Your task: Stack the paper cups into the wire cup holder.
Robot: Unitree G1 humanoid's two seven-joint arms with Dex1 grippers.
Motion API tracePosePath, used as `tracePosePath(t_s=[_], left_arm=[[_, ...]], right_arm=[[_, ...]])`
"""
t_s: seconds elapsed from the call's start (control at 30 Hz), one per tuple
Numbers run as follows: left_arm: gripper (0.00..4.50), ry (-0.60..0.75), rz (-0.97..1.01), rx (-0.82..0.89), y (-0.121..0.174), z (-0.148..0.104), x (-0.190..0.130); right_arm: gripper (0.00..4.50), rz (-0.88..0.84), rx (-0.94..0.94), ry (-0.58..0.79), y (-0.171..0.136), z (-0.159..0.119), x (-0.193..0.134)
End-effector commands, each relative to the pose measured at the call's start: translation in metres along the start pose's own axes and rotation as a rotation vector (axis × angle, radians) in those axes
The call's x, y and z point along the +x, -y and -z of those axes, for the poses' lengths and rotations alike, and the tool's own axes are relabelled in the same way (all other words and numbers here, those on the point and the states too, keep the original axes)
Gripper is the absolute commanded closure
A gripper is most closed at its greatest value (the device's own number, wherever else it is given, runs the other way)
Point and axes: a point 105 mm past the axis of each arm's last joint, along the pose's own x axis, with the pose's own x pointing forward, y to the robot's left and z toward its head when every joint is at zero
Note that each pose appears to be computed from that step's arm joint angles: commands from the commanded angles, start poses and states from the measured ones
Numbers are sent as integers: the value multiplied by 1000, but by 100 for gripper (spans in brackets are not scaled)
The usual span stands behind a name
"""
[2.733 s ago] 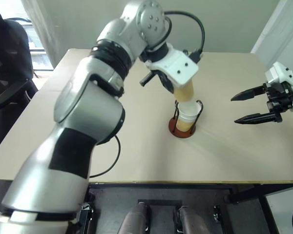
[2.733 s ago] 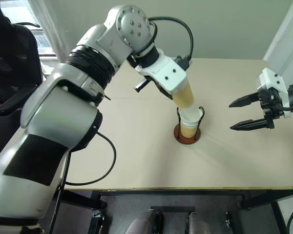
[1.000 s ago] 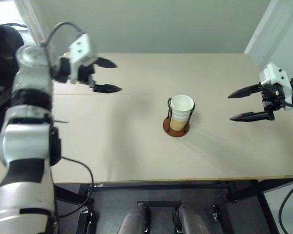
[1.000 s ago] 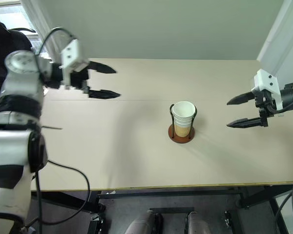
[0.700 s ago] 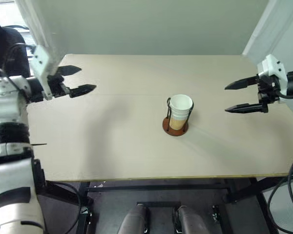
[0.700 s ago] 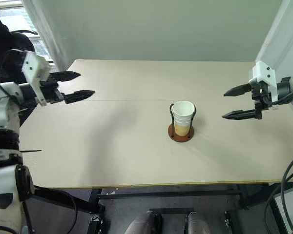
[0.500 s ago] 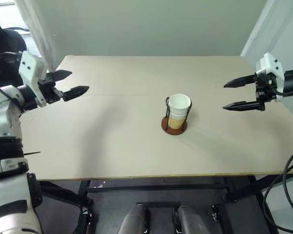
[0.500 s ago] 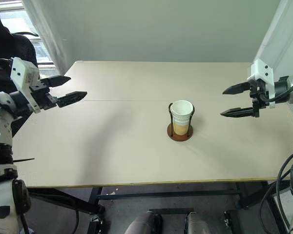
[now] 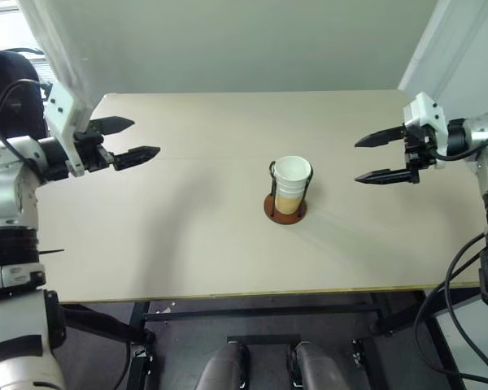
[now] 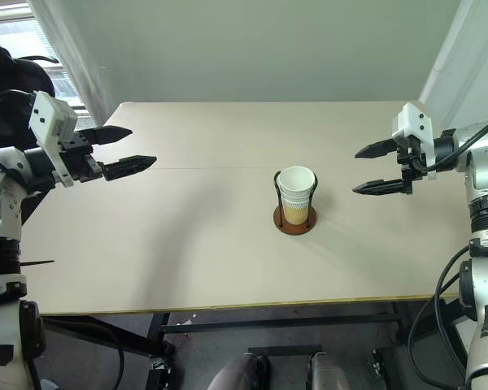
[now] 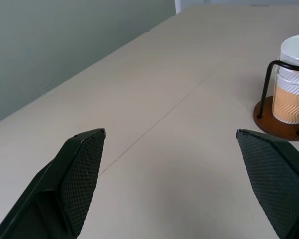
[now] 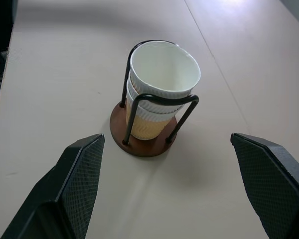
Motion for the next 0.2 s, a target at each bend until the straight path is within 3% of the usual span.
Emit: tracePosePath(t_s=[0.03, 0.2], left_arm=[[2, 38, -20, 38, 1, -18, -9], [2, 32, -31, 28, 2, -17, -14]], right_arm=[[37, 23, -53, 17, 5, -12, -8], [37, 23, -64, 19, 4, -11, -8]])
